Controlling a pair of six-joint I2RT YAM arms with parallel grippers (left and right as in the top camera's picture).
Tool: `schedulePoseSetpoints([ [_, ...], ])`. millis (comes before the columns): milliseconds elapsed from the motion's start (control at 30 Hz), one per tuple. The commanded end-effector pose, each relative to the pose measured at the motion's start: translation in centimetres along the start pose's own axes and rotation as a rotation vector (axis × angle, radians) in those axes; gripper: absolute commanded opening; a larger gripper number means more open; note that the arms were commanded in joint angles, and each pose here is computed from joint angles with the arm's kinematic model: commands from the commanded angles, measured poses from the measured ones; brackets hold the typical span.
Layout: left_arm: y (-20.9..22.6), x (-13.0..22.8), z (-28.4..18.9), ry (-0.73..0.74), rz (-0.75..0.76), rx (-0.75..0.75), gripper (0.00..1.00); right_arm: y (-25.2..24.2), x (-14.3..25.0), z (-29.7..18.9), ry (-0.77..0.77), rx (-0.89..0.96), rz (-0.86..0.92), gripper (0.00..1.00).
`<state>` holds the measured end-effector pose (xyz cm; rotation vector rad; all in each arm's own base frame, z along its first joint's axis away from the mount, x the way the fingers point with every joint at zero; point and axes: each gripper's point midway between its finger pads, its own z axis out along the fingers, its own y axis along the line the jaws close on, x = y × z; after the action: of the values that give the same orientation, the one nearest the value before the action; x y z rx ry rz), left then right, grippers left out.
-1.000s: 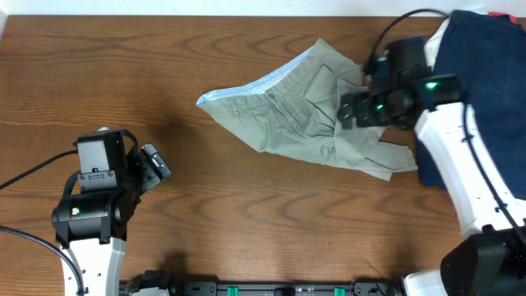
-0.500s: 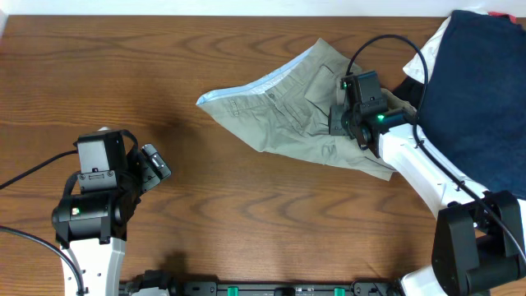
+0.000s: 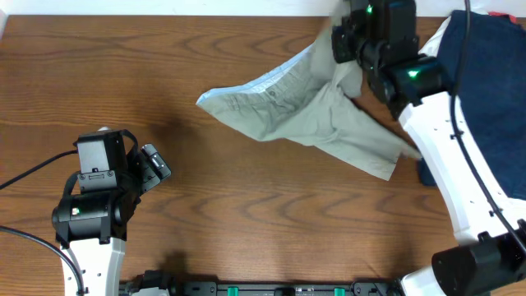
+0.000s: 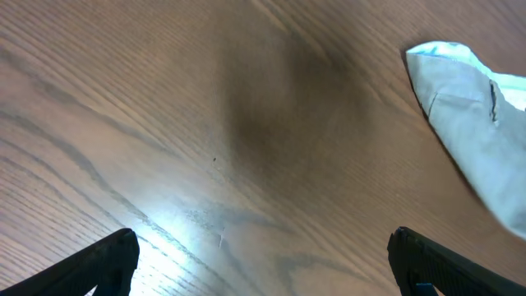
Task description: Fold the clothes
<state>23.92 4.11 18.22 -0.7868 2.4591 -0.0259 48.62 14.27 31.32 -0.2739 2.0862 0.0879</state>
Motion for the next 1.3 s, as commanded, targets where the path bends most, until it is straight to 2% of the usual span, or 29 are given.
schedulePoseSetpoints([
  [0,0.1,-0.7,-0.5,-0.024,-0.01,-0.007,0.98,-5.4,2.5,-0.6,0.119,0.248,-0.089,0.01],
  [67,0.1,-0.7,-0.5,-0.025,-0.01,-0.007,0.98,-10.8,6.2,-1.1,0.249,0.477,-0.059,0.01],
  [133,0.1,-0.7,-0.5,-0.025,-0.01,-0.007,0.98,-17.3,9.6,-2.9,0.317,0.79,0.072,0.01],
  [167,0.1,-0.7,-0.5,-0.025,-0.01,-0.007,0.98,-19.3,10.9,-3.6,0.332,0.89,0.133,0.01],
  [233,0.1,-0.7,-0.5,-0.024,-0.01,-0.007,0.98,-21.7,13.9,-3.7,0.398,0.939,0.222,0.02],
  [333,0.1,-0.7,-0.5,-0.024,-0.01,-0.008,0.98,-21.7,16.6,-2.5,0.494,0.82,0.291,0.36],
  [433,0.1,-0.7,-0.5,-0.025,-0.011,-0.007,0.98,-20.4,17.3,-1.6,0.522,0.697,0.344,0.53],
  [500,0.1,-0.7,-0.5,-0.025,-0.01,-0.007,0.98,-18.7,17.0,-1.1,0.523,0.602,0.356,0.59],
  [633,-0.1,-1.0,-0.5,-0.035,-0.012,-0.002,0.98,-14.2,16.4,0.1,0.539,0.343,0.339,0.61],
  [833,-2.3,-2.1,-0.6,-0.064,-0.062,0.113,0.98,-3.1,15.9,0.2,0.585,-0.204,0.197,0.6],
  [1000,-4.6,-3.9,0.4,-0.1,-0.079,0.207,0.98,-0.5,17.3,-0.9,0.665,-0.238,0.124,0.62],
  [1267,-8.4,-2.1,7.1,0.119,-0.041,0.288,0.98,1.3,18.5,-1.9,0.724,-0.266,0.068,0.64],
])
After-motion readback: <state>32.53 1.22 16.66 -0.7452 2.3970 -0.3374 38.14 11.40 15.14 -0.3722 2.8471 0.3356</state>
